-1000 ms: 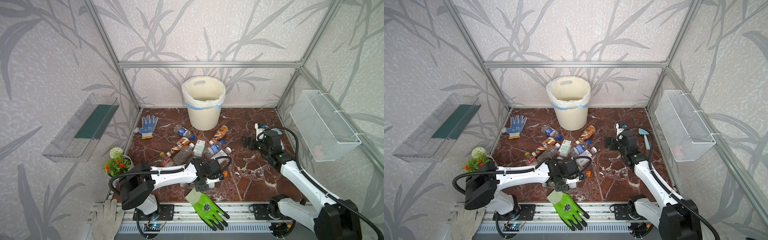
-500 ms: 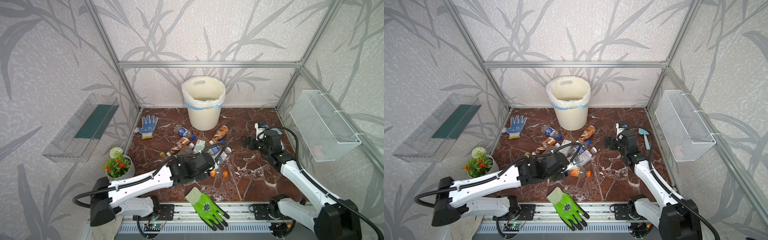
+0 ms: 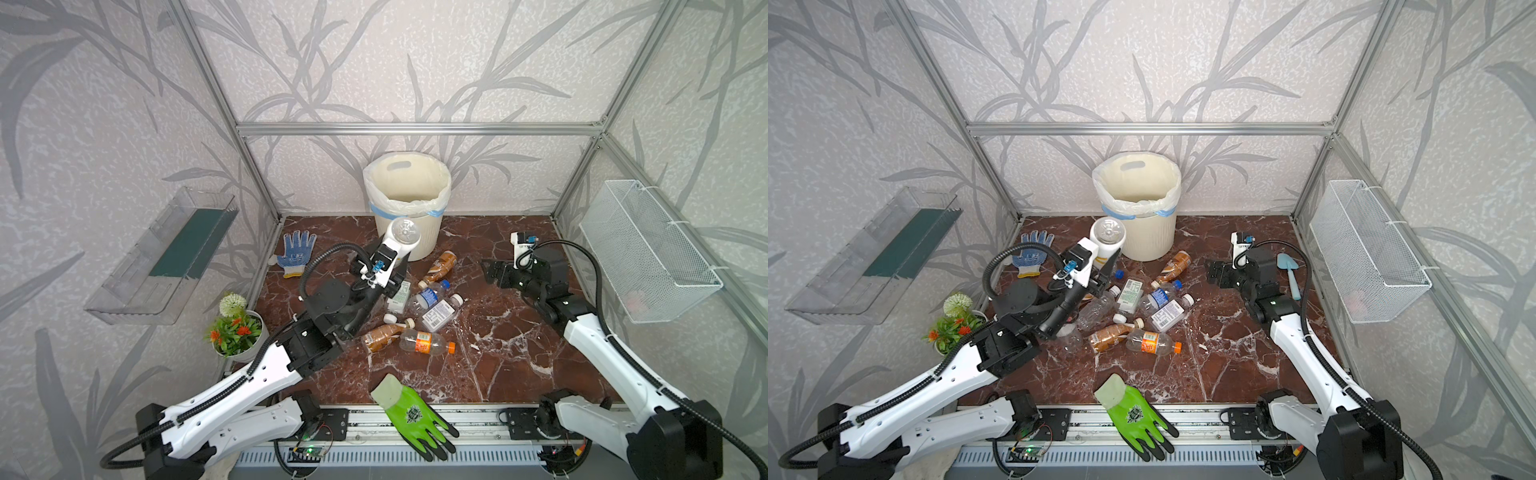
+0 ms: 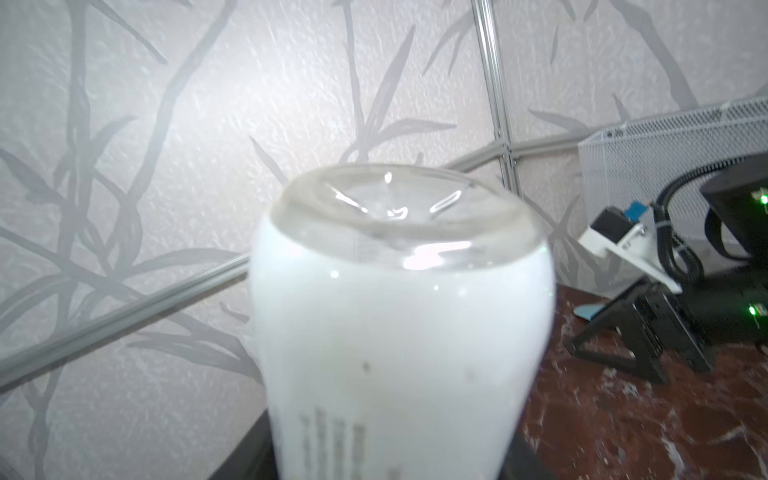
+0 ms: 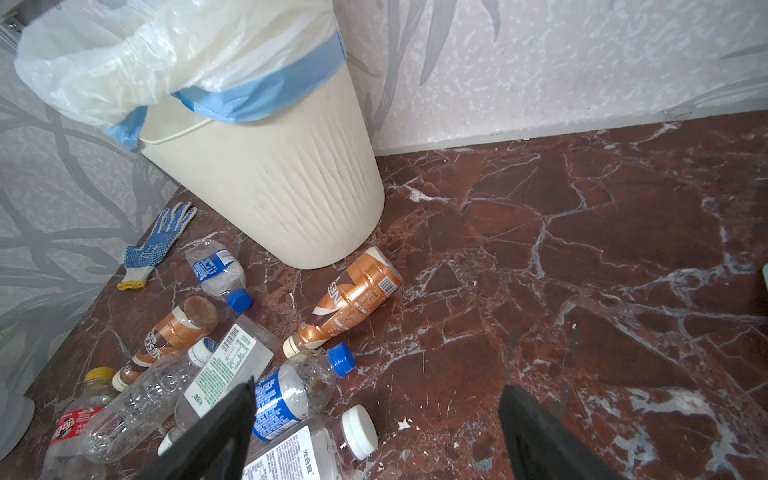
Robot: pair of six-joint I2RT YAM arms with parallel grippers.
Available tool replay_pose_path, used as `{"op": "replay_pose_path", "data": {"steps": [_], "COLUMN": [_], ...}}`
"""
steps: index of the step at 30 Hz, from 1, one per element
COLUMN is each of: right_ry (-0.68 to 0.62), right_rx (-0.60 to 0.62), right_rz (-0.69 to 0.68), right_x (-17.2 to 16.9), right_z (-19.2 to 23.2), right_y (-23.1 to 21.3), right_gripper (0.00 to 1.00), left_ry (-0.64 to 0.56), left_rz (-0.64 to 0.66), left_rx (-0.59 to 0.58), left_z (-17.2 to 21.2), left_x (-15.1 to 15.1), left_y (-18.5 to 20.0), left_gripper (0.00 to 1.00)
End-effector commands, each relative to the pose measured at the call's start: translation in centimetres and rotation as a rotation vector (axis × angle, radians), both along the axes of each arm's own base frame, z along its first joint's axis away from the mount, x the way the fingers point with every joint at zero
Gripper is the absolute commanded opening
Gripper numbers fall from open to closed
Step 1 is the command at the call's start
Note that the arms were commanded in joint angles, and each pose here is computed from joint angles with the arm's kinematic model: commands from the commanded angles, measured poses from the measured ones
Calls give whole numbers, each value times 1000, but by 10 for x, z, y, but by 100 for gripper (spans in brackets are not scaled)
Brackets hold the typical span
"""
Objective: Throw the plastic bottles in the bin
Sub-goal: 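Lift the white bottle with the left gripper and carry it over the bin, then release the white bottle into the bin while the right gripper reaches toward the orange-label bottle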
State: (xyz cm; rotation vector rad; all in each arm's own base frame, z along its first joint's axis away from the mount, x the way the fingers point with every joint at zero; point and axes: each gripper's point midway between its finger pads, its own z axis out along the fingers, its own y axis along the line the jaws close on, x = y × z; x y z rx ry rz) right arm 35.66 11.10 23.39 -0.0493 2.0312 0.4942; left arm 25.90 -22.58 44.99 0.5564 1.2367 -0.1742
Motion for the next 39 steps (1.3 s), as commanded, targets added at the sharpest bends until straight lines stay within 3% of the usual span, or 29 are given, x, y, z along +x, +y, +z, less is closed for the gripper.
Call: {"op": "replay_pose_path", "data": {"steps": [1, 8, 11, 13, 17, 20, 22, 23, 25, 28, 33, 39], "right_ry": [-12, -33, -37, -35, -22, -14, -8, -5, -2, 2, 15, 50], "right_rx": [9, 13, 17, 23, 34, 46, 57, 59, 46, 18, 8, -51], "right_rz": [17, 11, 9, 10, 20, 34, 47, 53, 60, 58, 85, 201], "right_x": [0, -1, -1, -1, -1, -3, -7, -9, -13, -15, -12, -21], "right_z": [13, 18, 17, 14, 7, 4, 1, 0, -1, -3, -6, -17], "right_y": [5, 5, 6, 7, 12, 17, 21, 23, 23, 21, 28, 49], "right_gripper": [92, 91, 91, 91, 91, 91, 91, 90, 91, 91, 91, 91], "left_ry": [-242, -391, -415, -394, -226, 2, 178, 242, 299, 316, 155, 181], "left_rz": [-106, -162, -139, -112, -66, 34, 84, 94, 20, -86, -153, -49], "left_rx": [-78, -65, -94, -130, -177, -236, -312, -334, -287, -188, -137, -73], "left_z": [86, 152, 172, 181, 176, 143, 112, 99, 91, 102, 140, 132], "left_x": [-19, -2, 26, 61, 157, 241, 281, 286, 275, 237, 178, 135], "left_y": [-10, -35, -39, -37, -30, -17, 2, 8, -1, -21, -23, 15], "left_gripper": [56, 55, 55, 55, 55, 56, 72, 74, 99, 99, 99, 99]}}
